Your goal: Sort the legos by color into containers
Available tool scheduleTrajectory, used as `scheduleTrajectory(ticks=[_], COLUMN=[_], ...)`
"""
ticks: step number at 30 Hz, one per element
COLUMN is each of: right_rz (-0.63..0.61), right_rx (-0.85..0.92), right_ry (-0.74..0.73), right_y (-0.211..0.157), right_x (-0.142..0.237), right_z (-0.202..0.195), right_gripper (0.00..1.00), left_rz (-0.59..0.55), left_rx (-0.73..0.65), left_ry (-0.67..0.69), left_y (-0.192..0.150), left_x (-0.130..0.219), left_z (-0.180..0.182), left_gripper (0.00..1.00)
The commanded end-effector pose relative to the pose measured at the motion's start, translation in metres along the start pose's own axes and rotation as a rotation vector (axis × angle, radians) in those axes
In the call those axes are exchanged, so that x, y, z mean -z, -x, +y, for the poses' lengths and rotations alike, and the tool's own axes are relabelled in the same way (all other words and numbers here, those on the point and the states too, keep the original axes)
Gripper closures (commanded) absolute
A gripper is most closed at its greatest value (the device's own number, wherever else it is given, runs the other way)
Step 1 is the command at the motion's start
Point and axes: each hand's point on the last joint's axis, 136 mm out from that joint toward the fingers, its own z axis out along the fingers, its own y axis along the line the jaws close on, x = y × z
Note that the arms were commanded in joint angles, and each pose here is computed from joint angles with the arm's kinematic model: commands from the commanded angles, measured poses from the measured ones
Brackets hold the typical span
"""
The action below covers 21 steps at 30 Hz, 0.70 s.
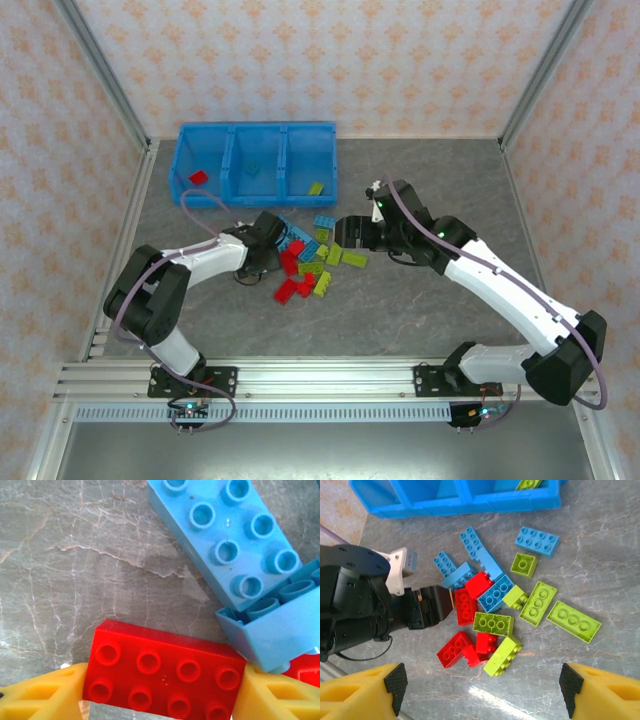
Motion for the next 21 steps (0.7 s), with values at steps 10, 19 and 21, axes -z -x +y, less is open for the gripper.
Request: scheduleTrajectory(ticks=[10,19,21], right_rz=[-0.049,-0.032,-0.030], right_rx=[-0.019,-0.010,-0.010], right_ry=[0.062,0.050,0.037], right_y=[0.020,0.021,0.020], right_x=[0.002,-0.007,-0.008], right_z=[0.020,0.019,0.017], right_gripper=[0.18,0.18,0.18], left_rz=[-0.206,-0.413,-0.407], left_rx=[0.156,0.360,0.380], left_ry=[-0.068,0.039,0.057], left_y=[0.085,0.248,0.276], left_x=[0.099,0.129,0.116], left_z=[0.033,0.092,0.098], left_gripper=[0.46,0.46,0.47])
